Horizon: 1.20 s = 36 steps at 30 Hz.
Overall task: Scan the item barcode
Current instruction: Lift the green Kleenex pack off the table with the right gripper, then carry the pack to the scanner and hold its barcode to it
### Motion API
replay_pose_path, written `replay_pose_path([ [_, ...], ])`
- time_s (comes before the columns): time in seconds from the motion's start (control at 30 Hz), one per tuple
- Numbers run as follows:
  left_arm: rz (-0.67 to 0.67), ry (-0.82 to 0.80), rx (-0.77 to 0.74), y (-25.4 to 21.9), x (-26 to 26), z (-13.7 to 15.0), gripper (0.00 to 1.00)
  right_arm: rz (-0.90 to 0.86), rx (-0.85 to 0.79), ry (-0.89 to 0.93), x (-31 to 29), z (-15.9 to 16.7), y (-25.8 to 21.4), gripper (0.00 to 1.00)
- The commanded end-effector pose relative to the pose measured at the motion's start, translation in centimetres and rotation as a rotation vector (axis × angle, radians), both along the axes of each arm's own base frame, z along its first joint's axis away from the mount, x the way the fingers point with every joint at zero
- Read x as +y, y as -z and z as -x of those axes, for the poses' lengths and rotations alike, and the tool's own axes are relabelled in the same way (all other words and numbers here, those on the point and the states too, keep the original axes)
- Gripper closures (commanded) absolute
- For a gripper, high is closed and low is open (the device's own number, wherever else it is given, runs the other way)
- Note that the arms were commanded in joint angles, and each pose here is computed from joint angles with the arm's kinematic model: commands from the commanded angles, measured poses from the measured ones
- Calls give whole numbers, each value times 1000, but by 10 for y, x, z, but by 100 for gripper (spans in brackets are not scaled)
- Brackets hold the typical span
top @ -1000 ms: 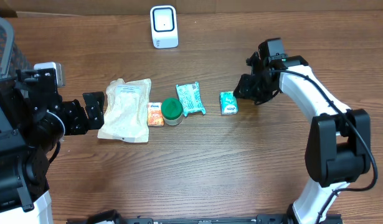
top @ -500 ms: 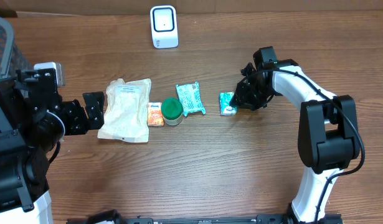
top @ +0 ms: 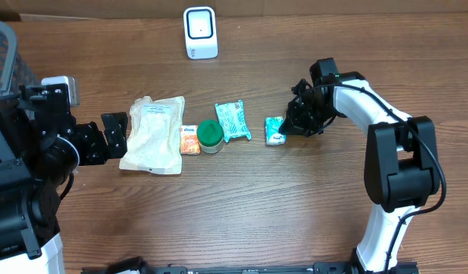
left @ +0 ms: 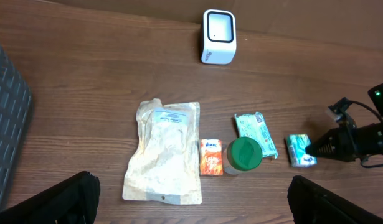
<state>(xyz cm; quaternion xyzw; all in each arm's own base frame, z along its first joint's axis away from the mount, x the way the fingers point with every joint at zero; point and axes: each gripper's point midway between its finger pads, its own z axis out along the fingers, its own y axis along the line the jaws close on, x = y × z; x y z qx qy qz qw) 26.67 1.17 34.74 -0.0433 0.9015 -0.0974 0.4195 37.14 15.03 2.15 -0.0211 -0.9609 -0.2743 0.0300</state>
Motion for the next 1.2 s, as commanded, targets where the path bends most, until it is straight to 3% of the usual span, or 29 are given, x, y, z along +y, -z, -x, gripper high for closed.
replay_pose_path([
  [0.0,-24,2,-19,-7,3,0,0,-164,-86,-28,12,-16,-54,96],
  [0.2,-24,2,-19,-7,3,0,0,-326,-142,-80,24,-8,-105,96],
  [0.47,-24,3,-19,-7,3,0,0,-868,-170,-147,60,8,-201,96],
  [0.63,-24,3,-19,-7,3,0,0,-1037,-169,-170,62,14,-231,96],
  [0.83,-24,2,-19,-7,3,0,0,-1037,-221,-200,61,20,-247,96],
  [1.17,-24,2,-19,-7,3,0,1,-724,-227,-194,90,10,-207,96],
])
